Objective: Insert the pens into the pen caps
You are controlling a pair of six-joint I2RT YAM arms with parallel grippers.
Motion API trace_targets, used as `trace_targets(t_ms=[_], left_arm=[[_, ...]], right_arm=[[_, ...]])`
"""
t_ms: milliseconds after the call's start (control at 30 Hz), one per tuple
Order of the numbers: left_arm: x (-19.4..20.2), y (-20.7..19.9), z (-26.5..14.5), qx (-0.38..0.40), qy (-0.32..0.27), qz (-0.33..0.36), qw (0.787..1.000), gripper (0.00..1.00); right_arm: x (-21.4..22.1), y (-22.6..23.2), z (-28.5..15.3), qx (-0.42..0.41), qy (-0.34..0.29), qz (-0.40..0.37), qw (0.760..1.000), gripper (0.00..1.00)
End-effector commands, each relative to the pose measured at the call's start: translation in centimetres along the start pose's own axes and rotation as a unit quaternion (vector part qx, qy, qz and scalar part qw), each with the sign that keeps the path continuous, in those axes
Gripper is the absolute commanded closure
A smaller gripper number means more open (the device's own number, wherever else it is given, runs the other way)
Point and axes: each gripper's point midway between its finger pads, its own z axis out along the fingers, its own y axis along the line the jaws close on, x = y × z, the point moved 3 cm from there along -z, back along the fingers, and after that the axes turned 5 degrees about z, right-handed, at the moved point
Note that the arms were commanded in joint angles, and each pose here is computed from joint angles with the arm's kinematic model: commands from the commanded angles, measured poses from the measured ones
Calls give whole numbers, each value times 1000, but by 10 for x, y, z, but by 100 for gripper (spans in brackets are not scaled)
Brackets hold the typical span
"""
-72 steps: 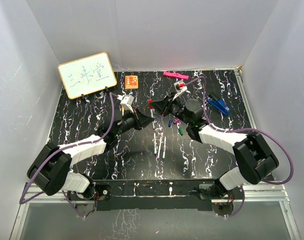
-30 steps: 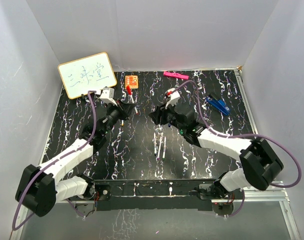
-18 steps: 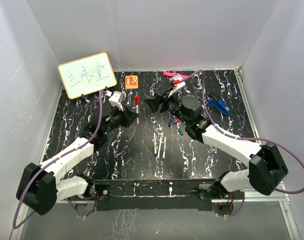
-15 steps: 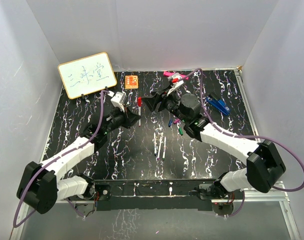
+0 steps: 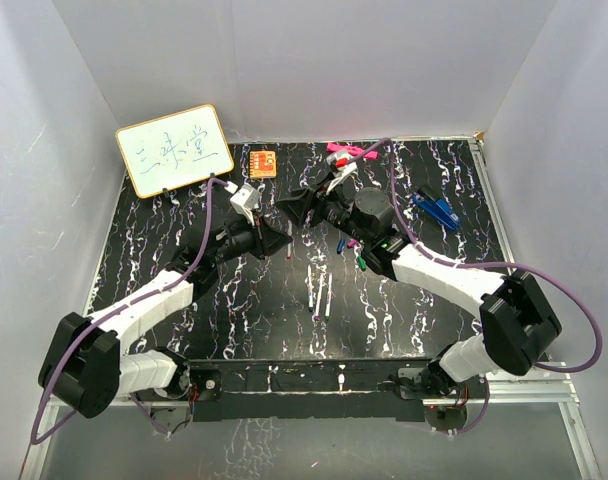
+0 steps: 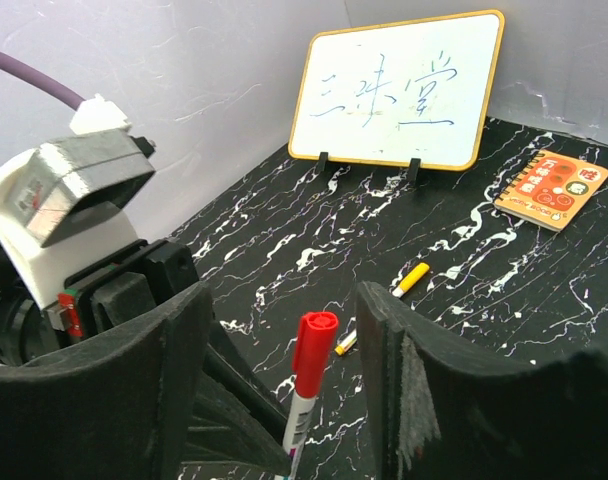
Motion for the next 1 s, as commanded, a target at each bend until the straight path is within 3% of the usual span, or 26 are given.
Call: trace_targets(t_ms=[0, 300, 367, 467, 600, 667, 967], left_arm=[[-20, -12, 3, 32, -28, 10, 999, 100], [-28, -16, 2, 40, -36, 15, 998, 100], [-27, -15, 3, 37, -36, 14, 999, 100], [-27, -13, 4, 31, -37, 11, 999, 100], [-29, -11, 5, 25, -46, 9, 999, 100], [-33, -11, 5, 24, -52, 9, 998, 100], [-69, -14, 2, 17, -110, 25, 993, 100]], right_arm=[[-26, 10, 8, -24, -43, -9, 999, 49], [-12, 2, 10, -14, -26, -4, 1000, 53], [-12, 1, 10, -13, -26, -4, 1000, 62], [-12, 1, 10, -13, -26, -4, 1000, 84], [-7, 0, 10, -11, -16, -3, 1000, 90], [-4, -1, 10, -11, -10, -1, 1000, 99], [22, -13, 8, 4, 34, -1, 999, 100]])
